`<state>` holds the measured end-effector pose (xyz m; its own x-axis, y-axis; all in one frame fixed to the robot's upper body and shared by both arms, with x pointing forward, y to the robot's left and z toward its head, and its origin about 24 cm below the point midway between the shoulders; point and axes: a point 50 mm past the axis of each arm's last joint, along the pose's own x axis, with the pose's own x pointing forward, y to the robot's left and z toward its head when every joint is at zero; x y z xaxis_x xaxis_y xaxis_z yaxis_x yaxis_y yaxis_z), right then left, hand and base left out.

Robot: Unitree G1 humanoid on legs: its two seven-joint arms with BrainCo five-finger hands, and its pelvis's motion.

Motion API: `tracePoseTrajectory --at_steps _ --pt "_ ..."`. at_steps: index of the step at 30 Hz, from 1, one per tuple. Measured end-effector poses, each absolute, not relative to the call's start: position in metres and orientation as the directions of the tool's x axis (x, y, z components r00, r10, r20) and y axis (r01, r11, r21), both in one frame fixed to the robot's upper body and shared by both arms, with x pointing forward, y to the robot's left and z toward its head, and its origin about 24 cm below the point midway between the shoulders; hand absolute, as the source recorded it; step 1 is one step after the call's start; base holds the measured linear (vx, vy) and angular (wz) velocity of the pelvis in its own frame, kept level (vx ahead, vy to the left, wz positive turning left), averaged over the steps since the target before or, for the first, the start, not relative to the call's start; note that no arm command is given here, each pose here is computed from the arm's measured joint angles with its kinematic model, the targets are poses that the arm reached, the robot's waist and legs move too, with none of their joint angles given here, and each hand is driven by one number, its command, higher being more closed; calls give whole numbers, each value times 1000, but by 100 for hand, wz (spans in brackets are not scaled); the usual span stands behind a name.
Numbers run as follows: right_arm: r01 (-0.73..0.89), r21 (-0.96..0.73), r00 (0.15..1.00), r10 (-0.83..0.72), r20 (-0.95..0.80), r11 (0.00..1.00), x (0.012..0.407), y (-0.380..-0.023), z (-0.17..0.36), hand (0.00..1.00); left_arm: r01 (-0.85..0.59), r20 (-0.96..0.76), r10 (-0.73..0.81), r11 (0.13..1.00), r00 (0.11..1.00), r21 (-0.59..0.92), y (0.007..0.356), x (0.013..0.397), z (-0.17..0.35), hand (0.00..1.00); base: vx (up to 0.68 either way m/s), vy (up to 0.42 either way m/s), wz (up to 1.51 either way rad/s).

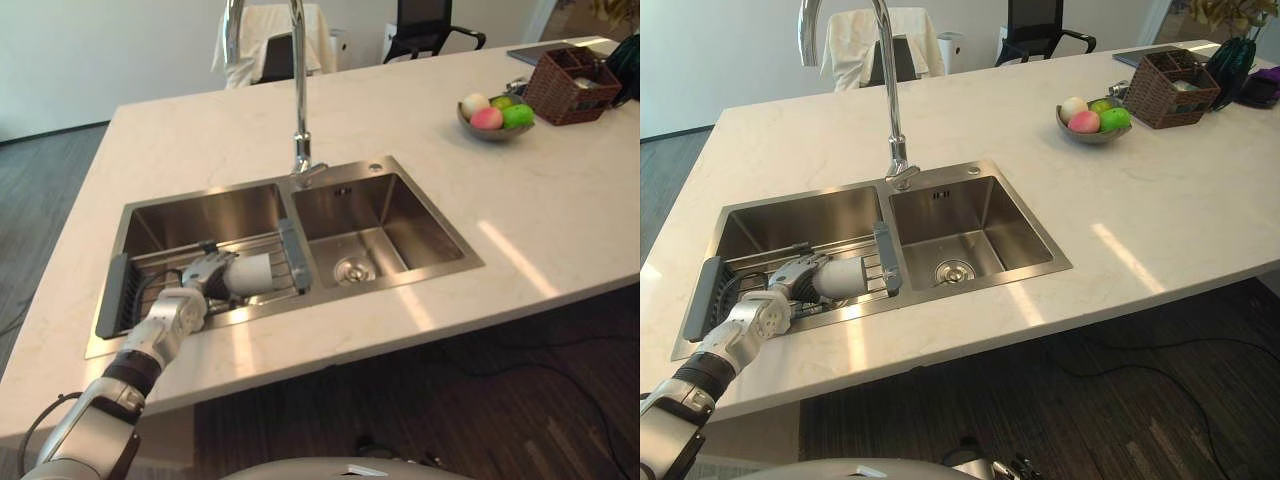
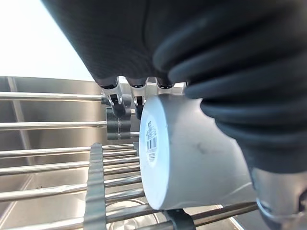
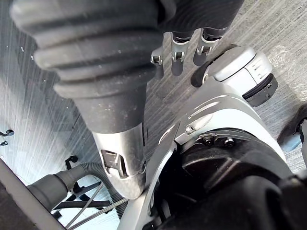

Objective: Walk over to the sink, pick up the cup, carry it to the dishwasher, place the cup inside the dishwasher, then close the dishwasher door

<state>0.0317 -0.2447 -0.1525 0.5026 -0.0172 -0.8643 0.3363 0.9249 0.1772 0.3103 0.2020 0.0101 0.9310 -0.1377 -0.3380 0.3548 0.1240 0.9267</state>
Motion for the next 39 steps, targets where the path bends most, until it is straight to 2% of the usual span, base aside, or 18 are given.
tracePoseTrajectory --at_steps 12,19,27,28,39 --pt "352 175 484 -18 -875 920 26 -245 -154 0 407 -398 -87 165 913 898 197 310 -1 0 0 0 -1" --pt "373 188 491 -21 -871 909 25 -243 -155 0 412 -406 -96 63 909 909 189 311 -2 0 0 0 0" --pt "368 207 502 -7 -865 906 26 -241 -155 0 446 -442 -85 30 893 895 187 315 -4 0 -15 -16 -8" --pt "370 207 501 -6 -865 906 25 -241 -155 0 459 -457 -80 22 886 888 187 316 -4 100 -17 -30 -2" --pt "349 214 476 24 -879 912 23 -243 -155 0 519 -518 -41 26 854 854 192 321 -4 100 -26 -34 -5"
